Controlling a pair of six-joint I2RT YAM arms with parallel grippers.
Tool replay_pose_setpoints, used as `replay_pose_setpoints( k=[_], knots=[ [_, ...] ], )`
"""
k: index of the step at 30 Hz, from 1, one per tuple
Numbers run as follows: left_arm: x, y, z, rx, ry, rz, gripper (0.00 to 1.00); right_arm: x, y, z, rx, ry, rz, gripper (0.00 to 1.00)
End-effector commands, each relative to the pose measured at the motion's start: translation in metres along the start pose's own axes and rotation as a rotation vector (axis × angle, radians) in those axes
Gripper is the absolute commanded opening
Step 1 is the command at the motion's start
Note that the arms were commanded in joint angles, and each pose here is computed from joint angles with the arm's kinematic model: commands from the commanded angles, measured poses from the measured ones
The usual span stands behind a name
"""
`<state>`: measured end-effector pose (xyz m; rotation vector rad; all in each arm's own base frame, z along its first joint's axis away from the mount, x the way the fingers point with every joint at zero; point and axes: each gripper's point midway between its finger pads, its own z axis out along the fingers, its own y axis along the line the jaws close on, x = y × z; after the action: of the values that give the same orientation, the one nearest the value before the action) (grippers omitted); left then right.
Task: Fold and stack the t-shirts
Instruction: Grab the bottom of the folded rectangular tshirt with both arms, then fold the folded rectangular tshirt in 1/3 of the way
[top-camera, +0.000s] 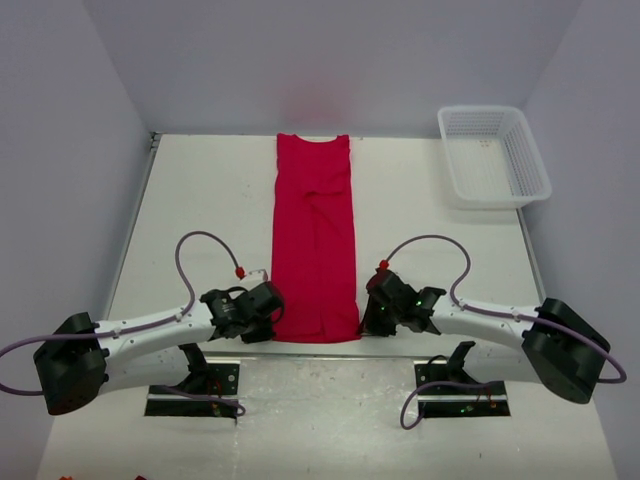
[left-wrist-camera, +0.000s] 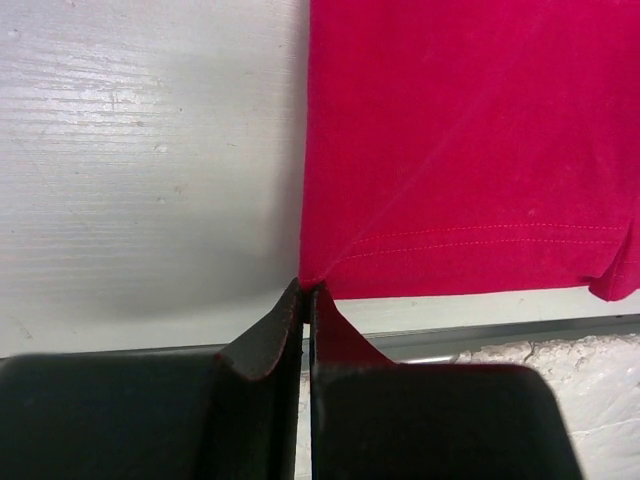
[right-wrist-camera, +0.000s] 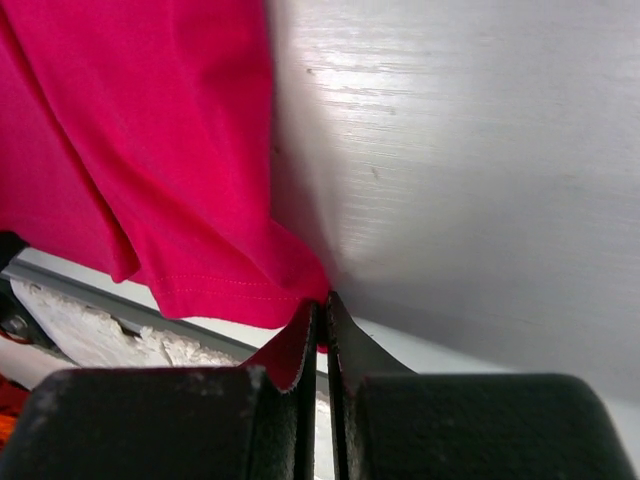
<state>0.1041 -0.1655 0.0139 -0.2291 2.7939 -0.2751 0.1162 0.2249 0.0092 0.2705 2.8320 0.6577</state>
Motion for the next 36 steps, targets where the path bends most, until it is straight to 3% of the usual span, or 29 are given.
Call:
replay_pose_setpoints(
  k=[1, 13, 27, 36],
  knots=[
    [-0.006, -0.005, -0.01, -0.002, -0.009, 0.031, 0.0, 0.003, -0.008, 0.004, 0.025, 0.022, -0.108, 0.0],
    [-0.024, -0.028, -0.036, 0.092, -0.062, 0.035, 0.0, -0.003, 0.017, -0.034, -0.05, -0.014, -0.285, 0.0],
    [-0.029, -0.033, -0.048, 0.112, -0.07, 0.042, 0.0, -0.014, 0.027, -0.057, -0.028, -0.049, -0.317, 0.0],
    [-0.072, -0.054, -0.094, 0.176, -0.237, 0.04, 0.0, -0.044, 0.052, -0.078, -0.016, -0.152, -0.396, 0.0]
  ],
)
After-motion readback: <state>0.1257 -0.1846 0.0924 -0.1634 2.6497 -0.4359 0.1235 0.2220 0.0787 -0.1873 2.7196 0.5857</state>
